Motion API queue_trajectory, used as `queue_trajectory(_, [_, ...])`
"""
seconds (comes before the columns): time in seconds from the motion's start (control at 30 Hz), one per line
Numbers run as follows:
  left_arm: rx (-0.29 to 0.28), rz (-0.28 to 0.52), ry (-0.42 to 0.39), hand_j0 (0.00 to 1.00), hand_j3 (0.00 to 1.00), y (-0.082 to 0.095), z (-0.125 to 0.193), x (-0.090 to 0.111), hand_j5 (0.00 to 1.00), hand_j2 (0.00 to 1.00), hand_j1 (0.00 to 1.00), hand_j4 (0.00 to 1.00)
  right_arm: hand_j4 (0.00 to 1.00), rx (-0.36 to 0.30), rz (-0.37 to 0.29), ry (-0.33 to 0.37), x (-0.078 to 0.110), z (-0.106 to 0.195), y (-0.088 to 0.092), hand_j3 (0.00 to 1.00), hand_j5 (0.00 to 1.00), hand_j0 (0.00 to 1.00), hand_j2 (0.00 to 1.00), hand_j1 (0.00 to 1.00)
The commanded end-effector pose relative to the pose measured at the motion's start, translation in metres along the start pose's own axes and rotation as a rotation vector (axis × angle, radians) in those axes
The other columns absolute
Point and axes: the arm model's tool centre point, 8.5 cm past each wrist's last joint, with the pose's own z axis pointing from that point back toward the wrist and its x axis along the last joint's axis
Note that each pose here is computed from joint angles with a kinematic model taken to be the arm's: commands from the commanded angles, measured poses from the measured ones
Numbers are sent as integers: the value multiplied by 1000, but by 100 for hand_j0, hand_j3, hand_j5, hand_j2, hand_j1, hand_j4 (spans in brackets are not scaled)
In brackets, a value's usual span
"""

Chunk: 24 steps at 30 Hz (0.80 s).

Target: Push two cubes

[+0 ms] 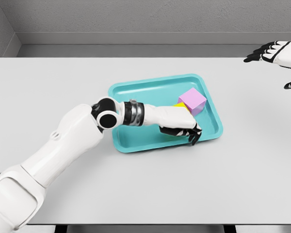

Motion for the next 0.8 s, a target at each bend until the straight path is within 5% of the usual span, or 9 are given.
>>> queue_trajectory(0.0, [-48, -30, 29, 34, 34, -9, 0, -6, 34, 34, 34, 34, 100, -4, -4, 2, -1, 1, -1, 100, 100, 100, 100, 100])
queue_trajectory(0.27, [-51, -26, 45, 34, 34, -9, 1, -11, 34, 34, 34, 34, 100, -4, -4, 2, -1, 1, -1, 100, 100, 100, 100, 100])
queue_trajectory(0.43, [-29, -58, 26, 34, 34, 9, -1, -5, 34, 34, 34, 34, 100, -4, -3, 1, 0, 1, -1, 100, 100, 100, 100, 100])
queue_trajectory(0.53, [66, -123, -106, 35, 35, 45, 0, 37, 35, 35, 35, 35, 100, -4, -3, 1, 0, 1, -1, 100, 100, 100, 100, 100])
queue_trajectory(0.6, [91, -143, -151, 36, 36, 54, -1, 52, 36, 36, 36, 36, 100, -4, -3, 1, 0, 1, -1, 100, 100, 100, 100, 100])
queue_trajectory(0.7, [214, -187, -185, 36, 36, 90, 55, 67, 36, 36, 36, 36, 100, -4, -3, 1, 0, 1, -1, 100, 100, 100, 100, 100])
queue_trajectory(0.77, [185, -153, -73, 36, 36, 76, 97, 35, 36, 36, 36, 36, 100, 4, -6, -4, 1, -1, 2, 100, 100, 100, 100, 100])
